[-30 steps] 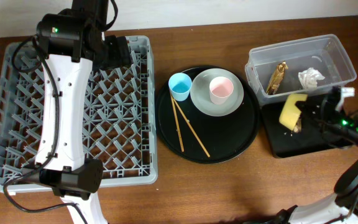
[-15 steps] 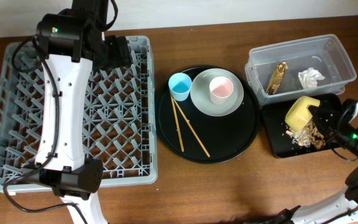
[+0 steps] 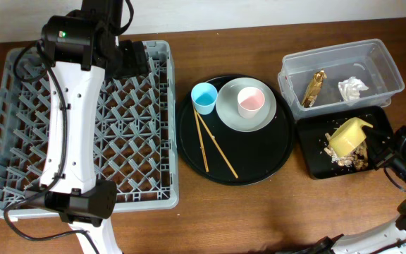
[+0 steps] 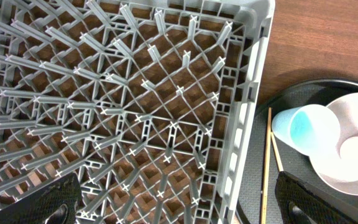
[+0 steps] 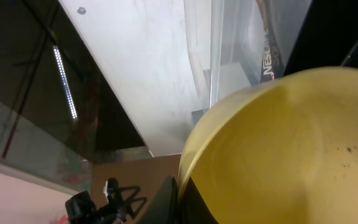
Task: Sort waste into correct bins and load items into the dishwasher rack
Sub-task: 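Carry the yellow bowl over the black tray and tip out the scraps, then set the empty yellow bowl back on the round tray and release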
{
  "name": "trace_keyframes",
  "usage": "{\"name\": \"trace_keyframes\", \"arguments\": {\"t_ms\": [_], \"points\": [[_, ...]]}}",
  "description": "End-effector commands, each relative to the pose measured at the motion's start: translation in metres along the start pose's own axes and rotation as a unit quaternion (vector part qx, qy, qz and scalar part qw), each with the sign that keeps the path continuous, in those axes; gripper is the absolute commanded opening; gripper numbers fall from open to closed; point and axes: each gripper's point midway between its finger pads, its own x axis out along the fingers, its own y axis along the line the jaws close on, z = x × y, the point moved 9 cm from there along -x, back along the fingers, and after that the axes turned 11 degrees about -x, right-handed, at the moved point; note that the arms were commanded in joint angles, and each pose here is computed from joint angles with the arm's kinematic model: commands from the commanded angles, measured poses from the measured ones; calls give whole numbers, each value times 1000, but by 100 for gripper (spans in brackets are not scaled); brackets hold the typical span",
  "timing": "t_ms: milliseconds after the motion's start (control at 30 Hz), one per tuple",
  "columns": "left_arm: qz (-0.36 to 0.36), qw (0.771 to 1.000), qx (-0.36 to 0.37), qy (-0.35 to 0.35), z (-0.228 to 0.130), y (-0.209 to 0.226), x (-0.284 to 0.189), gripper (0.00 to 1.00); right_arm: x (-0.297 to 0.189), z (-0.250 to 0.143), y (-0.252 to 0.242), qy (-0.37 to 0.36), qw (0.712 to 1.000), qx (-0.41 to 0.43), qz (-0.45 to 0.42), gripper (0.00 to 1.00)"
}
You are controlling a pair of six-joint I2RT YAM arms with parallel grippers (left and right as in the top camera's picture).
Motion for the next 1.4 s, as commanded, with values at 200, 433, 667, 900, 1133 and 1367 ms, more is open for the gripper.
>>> {"name": "trace_keyframes", "arguments": {"t_ms": [200,433,667,900,1133,1367], "points": [[3,1000,5,-9,1,1,-3,99,-2,0,5,-5,1000,18,15,4],[3,1000,5,-9,1,1,-3,99,1,1,12,-1,1000,12,16,4],[3,1000,5,-9,1,1,-3,100,0,6,54,0,999,-30,16,4],[3,1000,5,-9,1,1,-3,99,26,-5,149,52,945,-209,-247,4],[3,1000,5,-9,1,1,-3,99,112,-97,200,198,849,-380,-310,4],[3,1000,5,-9,1,1,-3,99,173,-191,163,347,697,-468,-418,4]]}}
